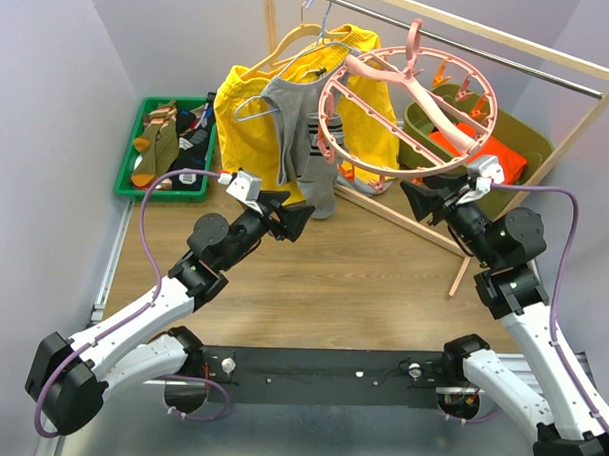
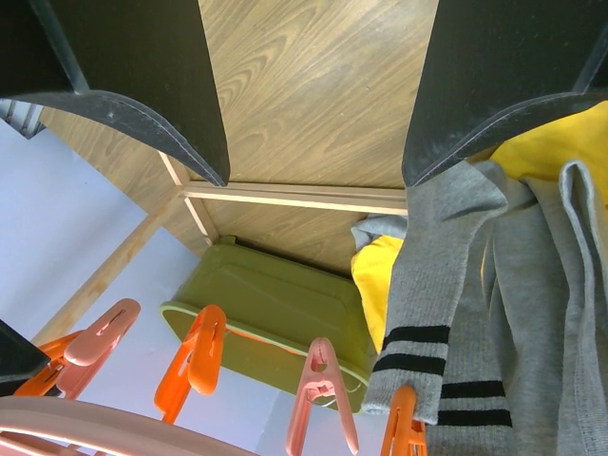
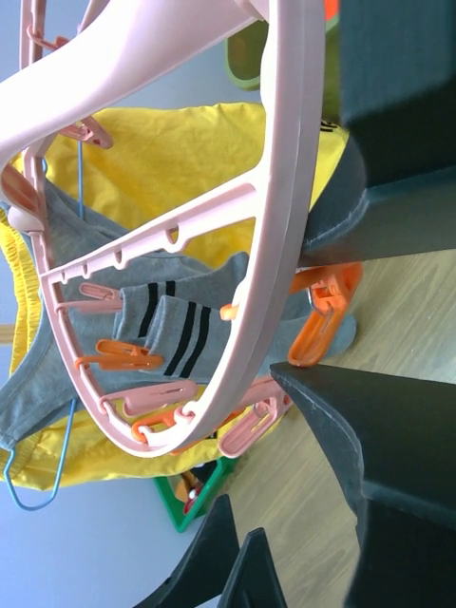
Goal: Clip the socks to the hanger
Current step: Open the clamp at the hanger.
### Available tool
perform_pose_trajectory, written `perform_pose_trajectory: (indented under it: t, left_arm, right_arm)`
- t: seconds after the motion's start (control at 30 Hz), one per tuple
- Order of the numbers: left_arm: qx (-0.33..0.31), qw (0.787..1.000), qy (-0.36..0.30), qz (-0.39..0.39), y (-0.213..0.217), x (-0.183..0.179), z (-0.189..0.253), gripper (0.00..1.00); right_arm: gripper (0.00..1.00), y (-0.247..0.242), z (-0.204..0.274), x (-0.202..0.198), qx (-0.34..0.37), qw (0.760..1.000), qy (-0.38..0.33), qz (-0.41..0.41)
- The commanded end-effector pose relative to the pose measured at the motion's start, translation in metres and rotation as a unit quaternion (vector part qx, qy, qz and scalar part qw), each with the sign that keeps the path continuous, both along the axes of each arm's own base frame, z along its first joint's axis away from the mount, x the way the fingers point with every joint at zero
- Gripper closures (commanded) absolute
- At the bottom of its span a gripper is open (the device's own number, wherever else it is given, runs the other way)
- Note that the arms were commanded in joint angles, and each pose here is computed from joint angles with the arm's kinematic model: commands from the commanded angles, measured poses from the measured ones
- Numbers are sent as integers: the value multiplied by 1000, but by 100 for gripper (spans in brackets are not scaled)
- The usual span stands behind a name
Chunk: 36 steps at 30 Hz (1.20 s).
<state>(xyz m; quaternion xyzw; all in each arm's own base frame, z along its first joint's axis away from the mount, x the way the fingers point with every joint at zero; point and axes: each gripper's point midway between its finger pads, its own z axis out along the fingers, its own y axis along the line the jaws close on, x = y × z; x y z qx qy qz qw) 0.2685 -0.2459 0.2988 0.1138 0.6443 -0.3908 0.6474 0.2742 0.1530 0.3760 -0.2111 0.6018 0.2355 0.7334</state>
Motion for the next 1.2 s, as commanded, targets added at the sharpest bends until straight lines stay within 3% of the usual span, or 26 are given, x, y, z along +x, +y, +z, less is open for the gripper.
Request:
perform_pose_trajectory:
  t: [0.0, 0.4, 0.73, 1.17]
  left_arm:
    - [-2, 1000, 2, 6, 2, -1, -1, 18]
    - [-3, 1000, 5, 8, 4, -3, -1, 18]
    - [-2, 1000, 3, -14, -6, -8, 1, 17]
    - [-1, 991, -92, -98, -102, -44, 48, 16]
  right_arm:
    - [52, 3, 6, -2, 6, 1000, -12, 8]
    - [71, 2, 6, -1, 27, 1000, 12, 2]
    - [89, 2, 3, 1, 100, 992, 81, -3]
    - [91, -6, -6, 4, 209, 961, 176, -41]
